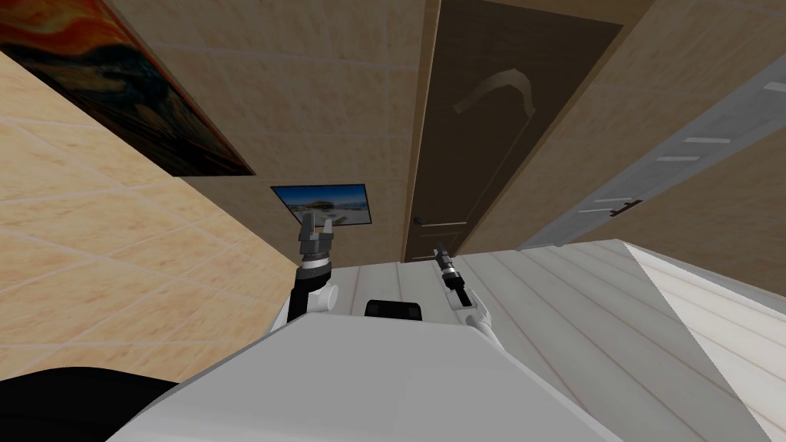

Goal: Pull the door open

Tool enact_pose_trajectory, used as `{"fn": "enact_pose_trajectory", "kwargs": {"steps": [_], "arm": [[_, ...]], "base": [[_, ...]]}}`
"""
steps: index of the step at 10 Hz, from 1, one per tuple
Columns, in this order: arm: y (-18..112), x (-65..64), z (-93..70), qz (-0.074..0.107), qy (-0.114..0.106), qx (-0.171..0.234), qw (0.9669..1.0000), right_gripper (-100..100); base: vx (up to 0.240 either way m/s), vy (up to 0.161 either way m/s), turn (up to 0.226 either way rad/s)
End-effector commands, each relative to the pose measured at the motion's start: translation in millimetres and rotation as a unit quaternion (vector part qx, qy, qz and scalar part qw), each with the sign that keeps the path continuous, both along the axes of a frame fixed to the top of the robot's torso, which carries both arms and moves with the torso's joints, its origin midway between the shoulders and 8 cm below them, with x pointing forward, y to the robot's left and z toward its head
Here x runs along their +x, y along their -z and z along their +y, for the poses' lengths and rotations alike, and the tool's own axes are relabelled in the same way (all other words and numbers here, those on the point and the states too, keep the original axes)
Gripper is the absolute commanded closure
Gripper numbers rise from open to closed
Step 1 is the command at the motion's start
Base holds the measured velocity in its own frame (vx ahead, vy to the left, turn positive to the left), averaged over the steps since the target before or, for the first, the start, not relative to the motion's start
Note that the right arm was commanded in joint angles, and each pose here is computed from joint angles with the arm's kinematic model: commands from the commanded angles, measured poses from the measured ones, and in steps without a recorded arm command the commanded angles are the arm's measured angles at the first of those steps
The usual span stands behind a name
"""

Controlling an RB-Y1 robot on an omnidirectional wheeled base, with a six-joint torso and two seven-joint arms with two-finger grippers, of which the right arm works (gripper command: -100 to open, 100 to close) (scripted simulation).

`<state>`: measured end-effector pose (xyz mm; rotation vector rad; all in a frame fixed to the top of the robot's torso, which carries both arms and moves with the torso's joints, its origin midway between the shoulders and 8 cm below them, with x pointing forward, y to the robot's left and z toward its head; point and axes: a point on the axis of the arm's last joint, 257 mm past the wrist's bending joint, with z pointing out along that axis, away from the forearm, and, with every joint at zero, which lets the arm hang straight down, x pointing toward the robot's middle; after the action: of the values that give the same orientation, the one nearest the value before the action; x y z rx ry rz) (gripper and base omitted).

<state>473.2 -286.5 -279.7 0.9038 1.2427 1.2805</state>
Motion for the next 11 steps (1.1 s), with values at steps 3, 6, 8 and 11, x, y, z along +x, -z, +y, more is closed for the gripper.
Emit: {"fn": "enact_pose_trajectory", "kwargs": {"steps": [3, 6, 8, 11], "arm": [[19.1, 2.5, -9.2, 0.019, 0.0, 0.003, 0.9998, -100], [32.6, 4.1, -17.3, 0.034, 0.001, 0.005, 0.9994, -100], [40.2, 4.7, -22.3, 0.043, 0.001, 0.007, 0.9991, -100], [53.6, 5.5, -31.6, 0.059, 0.003, 0.01, 0.9982, -100]], "base": [[0.1, 0.007, 0.019], [0.089, 0.0, 0.017], [0.105, 0.007, 0.015], [0.126, 0.007, 0.018]]}}
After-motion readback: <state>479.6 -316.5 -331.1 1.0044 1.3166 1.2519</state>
